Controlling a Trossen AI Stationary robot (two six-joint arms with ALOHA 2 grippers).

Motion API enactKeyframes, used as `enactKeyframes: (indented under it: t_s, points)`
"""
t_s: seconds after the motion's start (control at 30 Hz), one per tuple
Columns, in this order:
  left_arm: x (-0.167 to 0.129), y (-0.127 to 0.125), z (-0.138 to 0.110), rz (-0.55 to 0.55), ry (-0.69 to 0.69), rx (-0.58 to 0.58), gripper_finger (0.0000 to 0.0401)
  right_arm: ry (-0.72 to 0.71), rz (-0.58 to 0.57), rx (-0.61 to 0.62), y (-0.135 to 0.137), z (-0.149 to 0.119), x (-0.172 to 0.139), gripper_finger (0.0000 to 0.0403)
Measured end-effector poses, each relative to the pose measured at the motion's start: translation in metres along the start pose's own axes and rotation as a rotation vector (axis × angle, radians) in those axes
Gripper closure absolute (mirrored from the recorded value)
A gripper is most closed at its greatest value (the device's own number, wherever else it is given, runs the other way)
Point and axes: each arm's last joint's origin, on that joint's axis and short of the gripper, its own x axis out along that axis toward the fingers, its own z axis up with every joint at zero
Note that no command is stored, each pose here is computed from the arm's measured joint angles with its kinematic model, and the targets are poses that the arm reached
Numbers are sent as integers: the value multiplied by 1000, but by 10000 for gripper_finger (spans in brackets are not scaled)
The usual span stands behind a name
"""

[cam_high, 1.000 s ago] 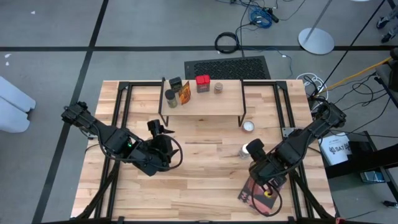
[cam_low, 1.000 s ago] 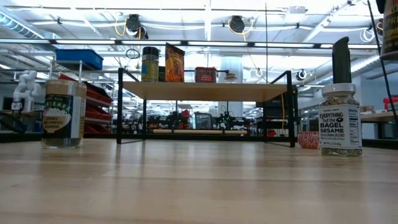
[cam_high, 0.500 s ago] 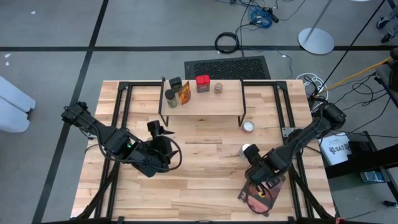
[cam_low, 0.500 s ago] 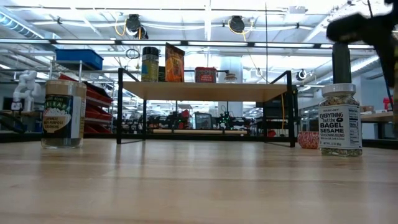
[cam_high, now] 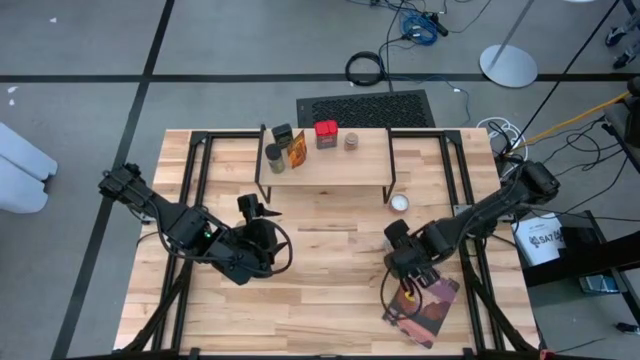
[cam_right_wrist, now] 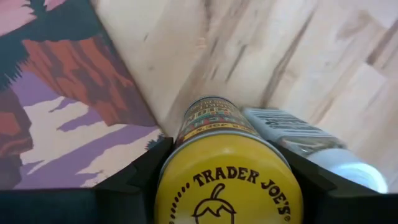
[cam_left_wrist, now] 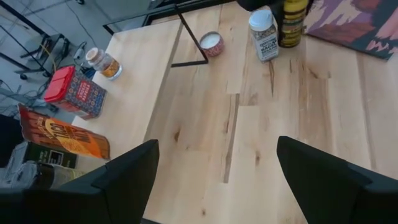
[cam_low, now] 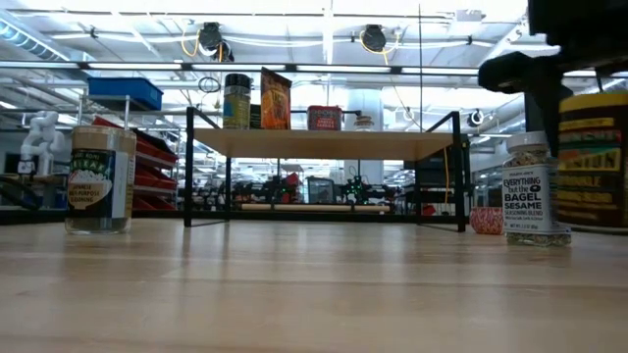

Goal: Shelf spices
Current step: Put the yellow spice bottle on the table

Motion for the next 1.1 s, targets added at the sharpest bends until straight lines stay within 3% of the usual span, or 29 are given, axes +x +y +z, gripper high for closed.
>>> enactKeyframes:
  t_s: [0.4,0.77,1.1]
  points:
    - [0,0,0,0,1,6,64,-29,-10,-9,-15,-5,-7,193]
    - [0,1,-2,7,18,-1,64,-51,30,57,0,-2,-8,193]
    - [0,1,-2,7,18,-15,64,-236,27,64,6,18,-20,193]
